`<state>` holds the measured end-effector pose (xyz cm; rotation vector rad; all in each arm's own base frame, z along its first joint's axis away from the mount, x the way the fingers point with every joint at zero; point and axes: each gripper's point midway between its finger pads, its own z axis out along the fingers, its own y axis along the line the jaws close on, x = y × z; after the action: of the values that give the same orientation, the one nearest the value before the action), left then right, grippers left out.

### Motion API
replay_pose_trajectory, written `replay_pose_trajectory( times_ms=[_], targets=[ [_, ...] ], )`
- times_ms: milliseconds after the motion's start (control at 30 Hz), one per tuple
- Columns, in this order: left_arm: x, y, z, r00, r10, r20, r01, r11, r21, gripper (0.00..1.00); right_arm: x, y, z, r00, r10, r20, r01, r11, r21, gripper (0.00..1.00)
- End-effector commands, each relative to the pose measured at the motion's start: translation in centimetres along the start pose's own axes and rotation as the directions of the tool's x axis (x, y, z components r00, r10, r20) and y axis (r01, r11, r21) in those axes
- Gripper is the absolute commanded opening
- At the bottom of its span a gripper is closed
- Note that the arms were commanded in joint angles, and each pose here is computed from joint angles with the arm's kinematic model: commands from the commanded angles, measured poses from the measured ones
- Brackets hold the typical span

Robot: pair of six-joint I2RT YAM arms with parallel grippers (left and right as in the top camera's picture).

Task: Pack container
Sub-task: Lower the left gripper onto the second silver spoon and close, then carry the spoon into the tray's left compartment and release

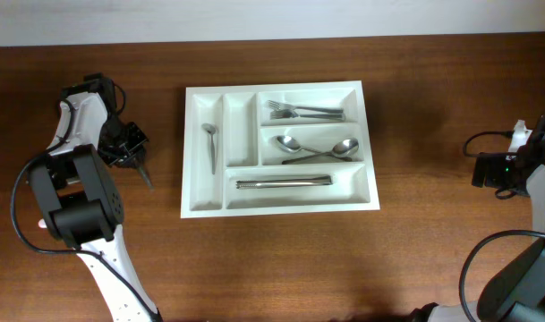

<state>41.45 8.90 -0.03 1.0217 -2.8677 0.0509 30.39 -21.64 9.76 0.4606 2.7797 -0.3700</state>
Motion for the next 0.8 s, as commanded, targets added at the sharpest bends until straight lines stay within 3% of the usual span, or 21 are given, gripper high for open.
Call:
replay_pose_trajectory(
  times_ms=[0, 167, 433, 767],
  targets=[
    [0.0, 0.6, 0.8, 1.000, 0.001, -0.011, -0.001, 1.000, -0.021, 0.11, 0.1, -0.1, 0.0, 1.000, 0.012, -0.001, -0.012, 1.000, 0.009, 0.99],
    [0.0, 0.6, 0.8, 1.000, 0.008, -0.012, -0.008, 1.000, -0.021, 0.02, 0.1, -0.1, 0.0, 1.000, 0.012, -0.001, -0.012, 1.000, 0.009, 0.99],
    [-0.5, -0.7, -0.1, 0.996, 0.088, 0.002, -0.088, 0.995, 0.040, 0.02, 0.1, -0.1, 0.0, 1.000, 0.012, -0.001, -0.012, 1.000, 0.009, 0.99],
    [-1.3, -4.4, -5.2, 0.975, 0.212, 0.066, -0.220, 0.960, 0.171, 0.02, 0.1, -0.1, 0.0, 1.000, 0.012, -0.001, -0.012, 1.000, 0.009, 0.99]
  ],
)
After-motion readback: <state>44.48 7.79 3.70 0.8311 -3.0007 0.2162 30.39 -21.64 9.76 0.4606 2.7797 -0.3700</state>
